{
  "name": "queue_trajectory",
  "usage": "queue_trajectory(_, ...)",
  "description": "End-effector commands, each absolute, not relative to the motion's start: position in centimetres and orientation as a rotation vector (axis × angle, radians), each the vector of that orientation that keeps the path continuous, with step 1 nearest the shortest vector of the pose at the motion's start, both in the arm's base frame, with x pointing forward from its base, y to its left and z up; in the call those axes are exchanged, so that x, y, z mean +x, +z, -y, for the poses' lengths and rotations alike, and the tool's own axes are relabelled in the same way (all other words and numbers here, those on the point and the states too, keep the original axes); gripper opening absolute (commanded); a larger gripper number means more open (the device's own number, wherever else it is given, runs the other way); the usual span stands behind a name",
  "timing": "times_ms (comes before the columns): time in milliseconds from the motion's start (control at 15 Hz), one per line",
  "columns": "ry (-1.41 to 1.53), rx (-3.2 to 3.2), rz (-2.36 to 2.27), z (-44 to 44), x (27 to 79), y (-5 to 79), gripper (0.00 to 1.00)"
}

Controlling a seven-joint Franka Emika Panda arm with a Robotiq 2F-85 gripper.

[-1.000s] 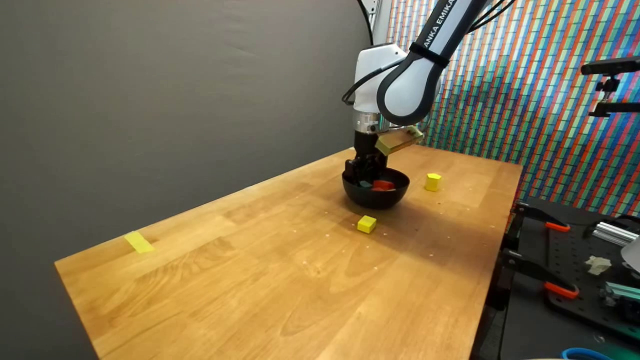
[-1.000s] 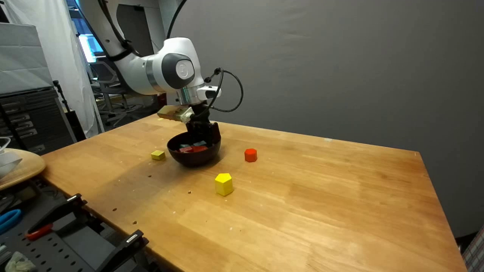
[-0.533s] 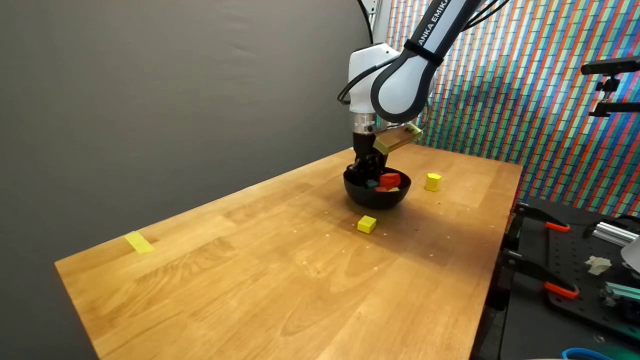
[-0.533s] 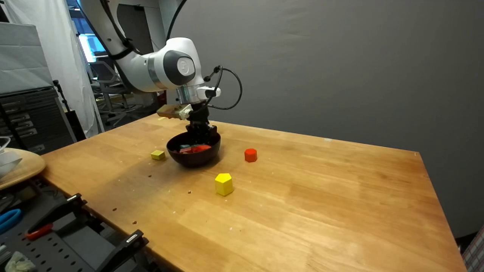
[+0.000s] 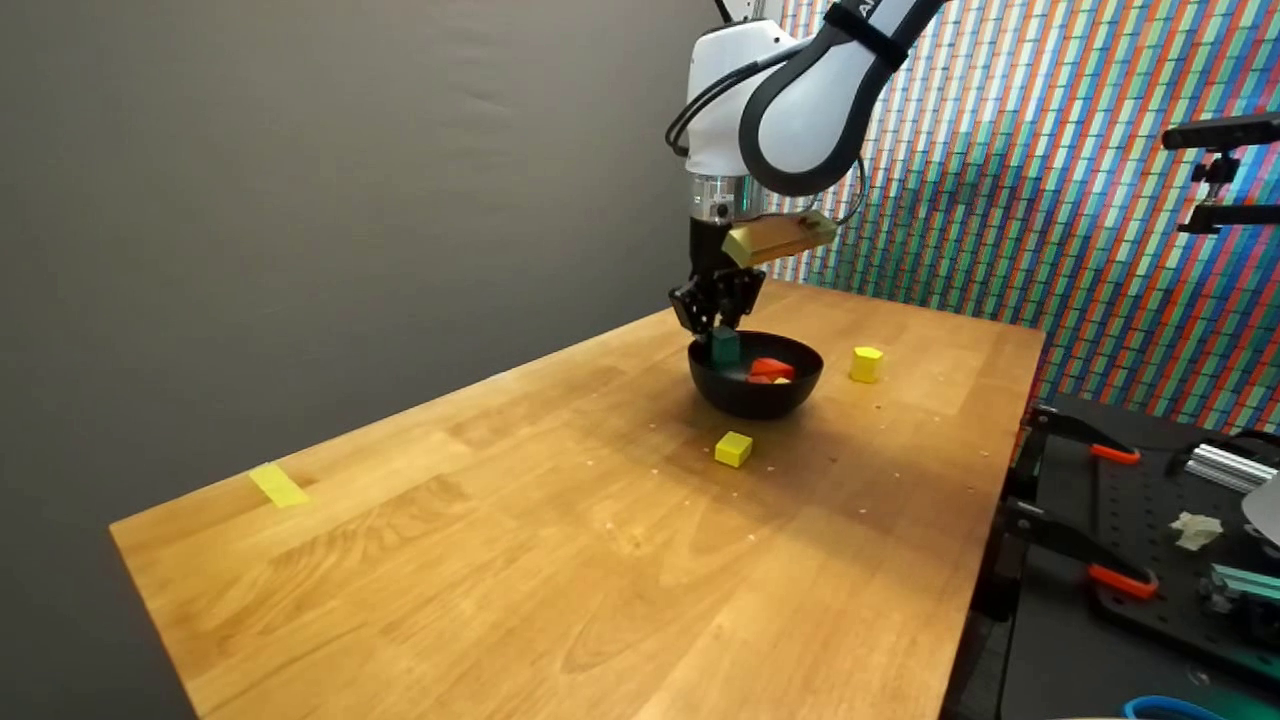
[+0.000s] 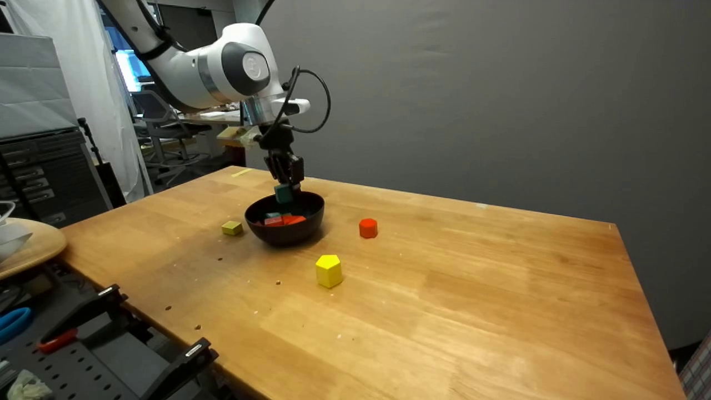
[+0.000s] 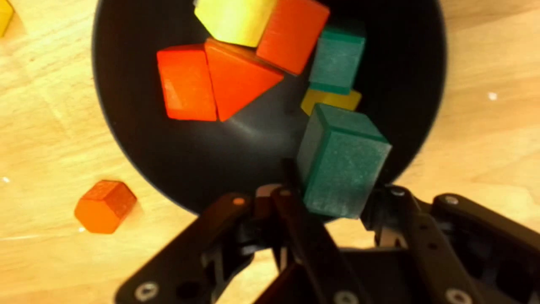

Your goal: Remove all the blocks from the black bowl and place them on the table

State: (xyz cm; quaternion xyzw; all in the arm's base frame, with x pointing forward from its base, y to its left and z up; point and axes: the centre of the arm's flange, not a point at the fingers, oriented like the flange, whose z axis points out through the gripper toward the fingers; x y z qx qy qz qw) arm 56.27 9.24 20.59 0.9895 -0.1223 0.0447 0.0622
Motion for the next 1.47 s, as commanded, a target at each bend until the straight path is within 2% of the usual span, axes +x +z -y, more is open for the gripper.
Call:
queue_trajectory(0, 0.323, 3.010, 0.565, -12.0, 55.0, 25.0, 0.21)
queue_trajectory(200, 0.470, 2.976, 0.737, -15.9, 56.3, 25.2, 0.21)
queue_trajectory(667, 0.511, 2.812, 0.938, -24.5, 59.0, 18.7, 0.21)
queue_trajectory(733, 0.506, 2.794, 0.933, -25.0, 59.0, 17.9, 0.24)
queue_trajectory(800, 0.498, 2.780, 0.930, -25.3, 59.0, 17.3, 0.59)
queue_trajectory(867, 0.491, 2.773, 0.916, -25.3, 58.8, 17.1, 0.61)
queue_trajectory(1200, 0.364, 2.940, 0.565, -22.4, 57.0, 20.7, 0.97)
queue_trajectory(1267, 0.336, 2.975, 0.502, -21.6, 56.4, 21.9, 1.00)
queue_trajectory(1400, 0.249, 3.027, 0.386, -20.1, 54.6, 24.3, 1.00)
